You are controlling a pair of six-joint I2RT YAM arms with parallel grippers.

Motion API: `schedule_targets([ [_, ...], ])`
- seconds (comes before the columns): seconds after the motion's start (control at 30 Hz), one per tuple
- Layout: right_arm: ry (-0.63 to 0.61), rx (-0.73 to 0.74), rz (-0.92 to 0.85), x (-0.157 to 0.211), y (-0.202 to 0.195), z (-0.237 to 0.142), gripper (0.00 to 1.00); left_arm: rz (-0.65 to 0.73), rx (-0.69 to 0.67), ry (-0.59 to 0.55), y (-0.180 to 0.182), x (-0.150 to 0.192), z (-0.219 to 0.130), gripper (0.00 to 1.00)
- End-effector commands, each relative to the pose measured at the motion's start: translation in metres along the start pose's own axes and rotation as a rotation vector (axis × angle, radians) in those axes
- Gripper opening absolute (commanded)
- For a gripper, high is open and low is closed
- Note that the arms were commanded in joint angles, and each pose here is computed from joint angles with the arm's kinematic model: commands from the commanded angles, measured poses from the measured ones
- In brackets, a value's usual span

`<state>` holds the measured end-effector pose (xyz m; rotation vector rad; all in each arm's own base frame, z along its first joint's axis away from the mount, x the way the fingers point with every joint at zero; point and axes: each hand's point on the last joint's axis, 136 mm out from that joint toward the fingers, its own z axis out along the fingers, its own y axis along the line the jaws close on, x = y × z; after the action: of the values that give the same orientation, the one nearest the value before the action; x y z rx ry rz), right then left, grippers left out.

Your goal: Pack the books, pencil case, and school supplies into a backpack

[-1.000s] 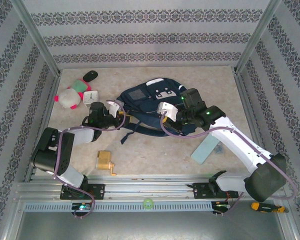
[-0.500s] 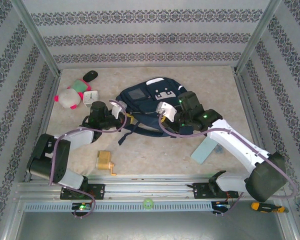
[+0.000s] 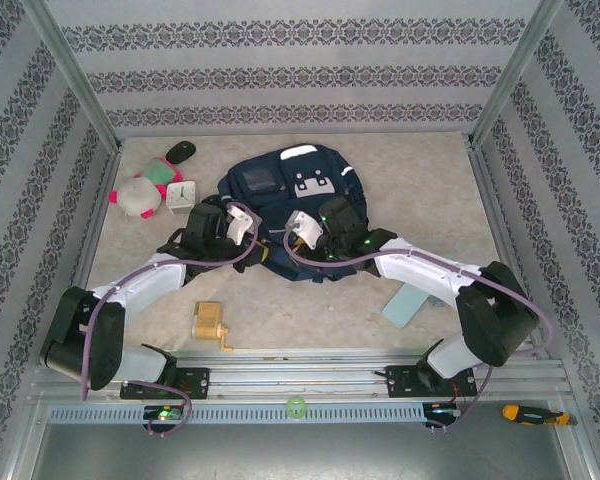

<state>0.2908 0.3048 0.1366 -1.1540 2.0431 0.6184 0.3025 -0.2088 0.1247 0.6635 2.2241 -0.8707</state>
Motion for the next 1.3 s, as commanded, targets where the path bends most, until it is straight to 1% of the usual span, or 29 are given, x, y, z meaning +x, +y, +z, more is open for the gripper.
schedule_targets([
  [0.0,-0.178,0.034,0.154,-0.052,-0.013,-0.024,0.50,-0.081,-0.079,0.065,0.002,0.004,-0.003,0.00],
  [0.07,-0.149,0.070,0.332,-0.035,-0.026,-0.035,0.57,-0.151,-0.119,0.083,0.009,0.010,-0.002,0.00],
  [0.17,-0.075,0.135,0.642,0.005,-0.046,-0.046,0.59,-0.209,-0.138,0.111,0.013,0.018,-0.001,0.00],
  [0.2,-0.050,0.146,0.712,0.018,-0.049,-0.048,0.59,-0.218,-0.144,0.121,0.014,0.022,0.000,0.00],
  [0.27,-0.013,0.183,0.827,0.047,-0.053,-0.046,0.57,-0.228,-0.147,0.136,0.015,0.027,0.002,0.00],
  [0.4,-0.020,0.224,0.945,0.077,-0.057,-0.029,0.49,-0.232,-0.139,0.168,0.013,0.036,0.004,0.00],
  [0.5,-0.026,0.264,1.003,0.091,-0.063,-0.013,0.44,-0.225,-0.128,0.176,0.010,0.040,0.006,0.00],
  [0.6,-0.032,0.298,1.034,0.098,-0.064,0.002,0.38,-0.222,-0.067,0.195,-0.003,0.042,0.011,0.00],
  [0.63,-0.035,0.307,1.040,0.098,-0.064,0.007,0.37,-0.212,-0.037,0.205,-0.011,0.043,0.014,0.00],
  [0.77,-0.062,0.367,1.066,0.100,-0.070,0.018,0.33,-0.150,0.097,0.243,-0.049,0.046,0.023,0.06],
  [0.83,-0.077,0.397,1.082,0.102,-0.076,0.020,0.31,-0.136,0.143,0.257,-0.065,0.045,0.027,0.08],
  [0.97,-0.105,0.434,1.086,0.099,-0.083,0.021,0.30,-0.117,0.218,0.232,-0.091,0.034,0.033,0.11],
  [1.03,-0.114,0.428,1.084,0.096,-0.084,0.023,0.30,-0.107,0.235,0.201,-0.098,0.025,0.038,0.17],
  [1.13,-0.134,0.404,1.051,0.085,-0.083,0.021,0.33,-0.082,0.230,0.169,-0.099,0.014,0.044,0.31],
  [1.23,-0.158,0.362,0.980,0.068,-0.080,0.004,0.44,-0.011,0.190,0.158,-0.095,0.004,0.038,0.47],
  [1.27,-0.171,0.342,0.952,0.061,-0.078,-0.005,0.47,0.014,0.172,0.147,-0.092,-0.002,0.032,0.55],
])
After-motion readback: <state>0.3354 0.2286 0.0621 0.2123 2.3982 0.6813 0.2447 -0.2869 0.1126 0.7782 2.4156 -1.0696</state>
